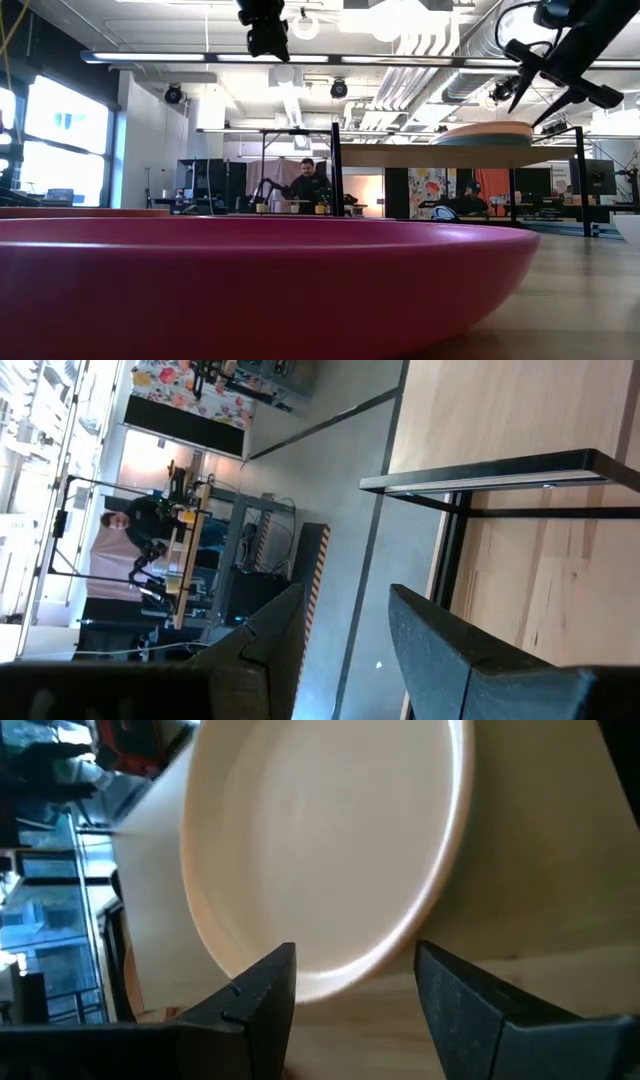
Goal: Place and stack plates onto a shelf
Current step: Stack the light orange plate on top of the blue plate on the shelf, then stack the brown plate on top of the light orange plate on the shelf
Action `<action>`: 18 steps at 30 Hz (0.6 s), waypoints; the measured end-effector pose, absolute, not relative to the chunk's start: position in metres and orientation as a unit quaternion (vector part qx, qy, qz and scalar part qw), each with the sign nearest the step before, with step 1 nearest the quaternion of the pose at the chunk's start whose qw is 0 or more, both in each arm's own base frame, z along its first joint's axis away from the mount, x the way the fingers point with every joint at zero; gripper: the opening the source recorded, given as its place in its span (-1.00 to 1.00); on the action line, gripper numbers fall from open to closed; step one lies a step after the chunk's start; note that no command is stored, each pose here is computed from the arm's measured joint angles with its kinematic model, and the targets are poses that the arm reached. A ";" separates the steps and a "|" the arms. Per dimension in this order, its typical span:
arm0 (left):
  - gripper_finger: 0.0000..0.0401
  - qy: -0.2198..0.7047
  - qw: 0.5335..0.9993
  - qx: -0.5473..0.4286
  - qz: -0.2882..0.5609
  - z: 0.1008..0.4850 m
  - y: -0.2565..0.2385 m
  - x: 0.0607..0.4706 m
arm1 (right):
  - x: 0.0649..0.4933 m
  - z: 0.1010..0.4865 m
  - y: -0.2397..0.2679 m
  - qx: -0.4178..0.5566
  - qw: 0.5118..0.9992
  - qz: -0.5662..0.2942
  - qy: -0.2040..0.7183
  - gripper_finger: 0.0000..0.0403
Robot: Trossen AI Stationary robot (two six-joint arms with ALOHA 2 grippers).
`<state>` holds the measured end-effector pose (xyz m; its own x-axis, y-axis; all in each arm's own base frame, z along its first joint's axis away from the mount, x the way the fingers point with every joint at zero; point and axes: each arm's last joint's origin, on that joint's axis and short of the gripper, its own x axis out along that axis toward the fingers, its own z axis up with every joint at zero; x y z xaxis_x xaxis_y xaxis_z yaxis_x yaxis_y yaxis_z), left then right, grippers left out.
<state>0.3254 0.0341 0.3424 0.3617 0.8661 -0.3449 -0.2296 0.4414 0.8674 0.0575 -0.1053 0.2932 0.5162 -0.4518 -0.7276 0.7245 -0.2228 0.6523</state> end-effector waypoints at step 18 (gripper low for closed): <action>-0.32 0.425 0.737 0.374 0.369 0.342 0.034 0.325 | 0.051 0.299 -0.090 0.611 0.632 -0.467 0.096 -0.09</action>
